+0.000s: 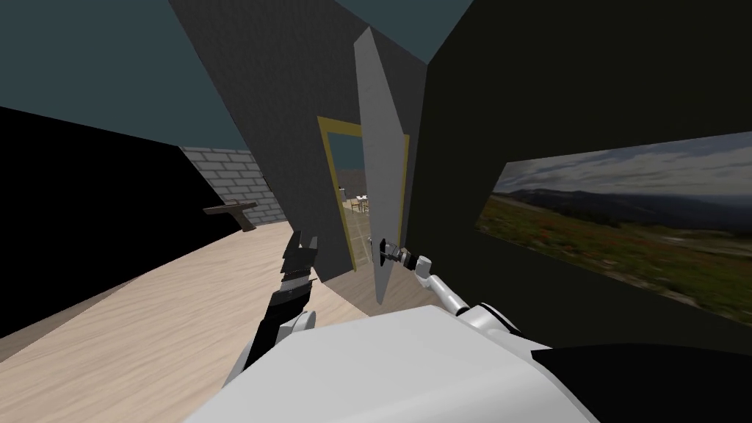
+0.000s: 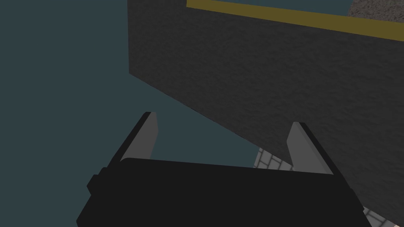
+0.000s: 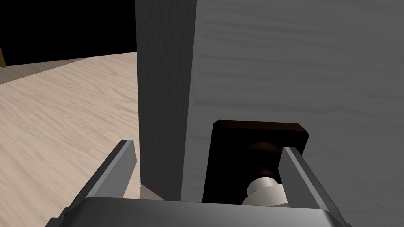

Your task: Pull the door open

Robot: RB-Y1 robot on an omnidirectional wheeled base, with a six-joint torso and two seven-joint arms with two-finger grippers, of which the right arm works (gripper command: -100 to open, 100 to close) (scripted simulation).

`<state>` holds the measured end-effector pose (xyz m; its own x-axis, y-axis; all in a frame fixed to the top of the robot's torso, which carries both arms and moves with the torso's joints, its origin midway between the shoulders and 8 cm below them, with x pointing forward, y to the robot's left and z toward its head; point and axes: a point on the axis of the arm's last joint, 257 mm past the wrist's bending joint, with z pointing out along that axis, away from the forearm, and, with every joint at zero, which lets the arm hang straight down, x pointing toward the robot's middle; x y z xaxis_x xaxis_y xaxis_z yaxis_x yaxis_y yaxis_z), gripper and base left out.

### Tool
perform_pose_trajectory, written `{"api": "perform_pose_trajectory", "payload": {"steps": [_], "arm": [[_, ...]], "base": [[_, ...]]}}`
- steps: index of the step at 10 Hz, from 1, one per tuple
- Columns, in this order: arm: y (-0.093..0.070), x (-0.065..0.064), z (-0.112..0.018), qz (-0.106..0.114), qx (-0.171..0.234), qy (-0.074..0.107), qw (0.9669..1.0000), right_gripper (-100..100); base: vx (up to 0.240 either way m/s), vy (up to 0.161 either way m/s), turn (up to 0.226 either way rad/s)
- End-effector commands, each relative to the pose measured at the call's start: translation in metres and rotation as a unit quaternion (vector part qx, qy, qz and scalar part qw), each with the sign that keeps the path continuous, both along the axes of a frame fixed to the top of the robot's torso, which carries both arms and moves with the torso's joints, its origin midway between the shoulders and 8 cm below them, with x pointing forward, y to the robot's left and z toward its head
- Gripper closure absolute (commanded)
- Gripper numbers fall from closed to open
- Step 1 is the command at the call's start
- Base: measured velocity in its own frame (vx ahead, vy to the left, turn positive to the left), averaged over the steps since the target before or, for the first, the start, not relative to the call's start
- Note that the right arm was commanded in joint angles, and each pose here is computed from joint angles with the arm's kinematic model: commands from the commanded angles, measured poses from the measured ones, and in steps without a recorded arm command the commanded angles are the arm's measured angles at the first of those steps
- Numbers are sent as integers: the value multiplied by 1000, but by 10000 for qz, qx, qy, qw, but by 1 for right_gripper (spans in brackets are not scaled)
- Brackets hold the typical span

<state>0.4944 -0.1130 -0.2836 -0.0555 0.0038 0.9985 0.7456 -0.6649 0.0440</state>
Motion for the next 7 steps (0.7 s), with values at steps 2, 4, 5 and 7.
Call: {"api": "perform_pose_trajectory", "payload": {"steps": [2,4,5,7], "arm": [[-11,5,-7,-147,-38,-3,9999,-100],[-16,7,-9,-214,-42,-43,9998,-100],[-21,10,-11,-276,-45,-79,9996,-100],[-25,12,-12,-338,-50,-113,9994,-100]], "base": [[14,-11,70],[8,-33,65],[21,-47,85],[22,-38,72]]}}
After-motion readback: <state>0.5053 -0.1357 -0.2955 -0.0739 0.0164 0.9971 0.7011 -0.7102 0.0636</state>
